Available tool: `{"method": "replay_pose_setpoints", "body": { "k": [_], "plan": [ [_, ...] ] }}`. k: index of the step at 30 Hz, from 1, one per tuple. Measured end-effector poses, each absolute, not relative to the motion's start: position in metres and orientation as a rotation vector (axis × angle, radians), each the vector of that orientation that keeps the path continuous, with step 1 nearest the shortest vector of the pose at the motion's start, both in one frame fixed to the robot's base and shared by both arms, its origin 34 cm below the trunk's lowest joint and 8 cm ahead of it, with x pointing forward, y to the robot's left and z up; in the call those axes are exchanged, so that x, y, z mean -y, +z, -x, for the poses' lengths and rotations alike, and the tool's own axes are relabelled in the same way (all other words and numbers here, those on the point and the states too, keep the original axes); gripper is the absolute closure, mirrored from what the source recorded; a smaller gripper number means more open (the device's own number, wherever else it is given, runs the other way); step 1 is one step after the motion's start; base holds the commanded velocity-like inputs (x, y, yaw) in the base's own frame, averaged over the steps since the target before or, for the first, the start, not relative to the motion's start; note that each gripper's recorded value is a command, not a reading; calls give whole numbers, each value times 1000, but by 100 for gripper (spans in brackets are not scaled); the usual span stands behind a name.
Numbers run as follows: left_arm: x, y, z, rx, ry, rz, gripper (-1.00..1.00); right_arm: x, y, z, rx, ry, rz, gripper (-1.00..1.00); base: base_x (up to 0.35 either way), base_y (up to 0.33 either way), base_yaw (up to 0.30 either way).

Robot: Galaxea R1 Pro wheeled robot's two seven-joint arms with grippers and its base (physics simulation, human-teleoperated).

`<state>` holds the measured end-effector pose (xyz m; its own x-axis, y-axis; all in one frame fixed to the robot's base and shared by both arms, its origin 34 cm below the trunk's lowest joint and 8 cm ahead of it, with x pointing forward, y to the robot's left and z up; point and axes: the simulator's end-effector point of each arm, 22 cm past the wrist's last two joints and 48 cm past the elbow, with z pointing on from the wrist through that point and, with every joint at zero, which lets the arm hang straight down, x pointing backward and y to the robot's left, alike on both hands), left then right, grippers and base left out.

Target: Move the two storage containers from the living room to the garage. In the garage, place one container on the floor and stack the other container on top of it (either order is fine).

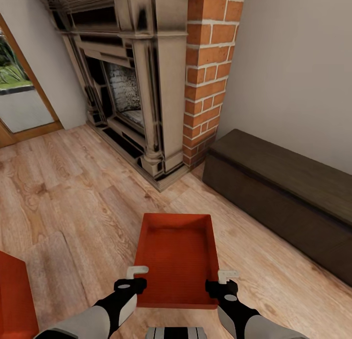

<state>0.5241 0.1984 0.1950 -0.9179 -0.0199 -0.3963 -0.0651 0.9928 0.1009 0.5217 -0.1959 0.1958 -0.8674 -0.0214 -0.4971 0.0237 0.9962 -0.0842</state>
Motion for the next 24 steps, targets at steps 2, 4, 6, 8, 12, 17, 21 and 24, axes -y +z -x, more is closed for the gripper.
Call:
{"method": "replay_pose_setpoints", "body": {
  "k": [2,4,6,8,12,17,21,24],
  "plan": [
    [-200,196,-526,-2727,157,62,-100,196,196,-522,-2618,-119,-2,-100,0,0,0],
    [-202,196,-528,-2722,158,63,-100,197,196,-522,-2618,-120,-3,-100,0,0,0],
    [-202,196,-528,-2721,158,64,-100,196,196,-522,-2618,-119,1,-100,0,0,0],
    [-202,197,-529,-2720,157,64,-100,195,196,-522,-2617,-118,8,-100,0,0,0],
    [-202,195,-526,-2727,155,62,100,195,196,-522,-2616,-118,12,100,0,0,0],
    [-200,196,-527,-2725,149,58,100,196,197,-523,-2612,-122,18,100,0,0,0],
    [-200,195,-525,-2729,153,42,100,196,197,-523,-2612,-121,23,100,0,0,0],
    [-200,195,-524,-2732,161,36,100,195,197,-523,-2612,-121,23,100,0,0,0]
  ]
}}
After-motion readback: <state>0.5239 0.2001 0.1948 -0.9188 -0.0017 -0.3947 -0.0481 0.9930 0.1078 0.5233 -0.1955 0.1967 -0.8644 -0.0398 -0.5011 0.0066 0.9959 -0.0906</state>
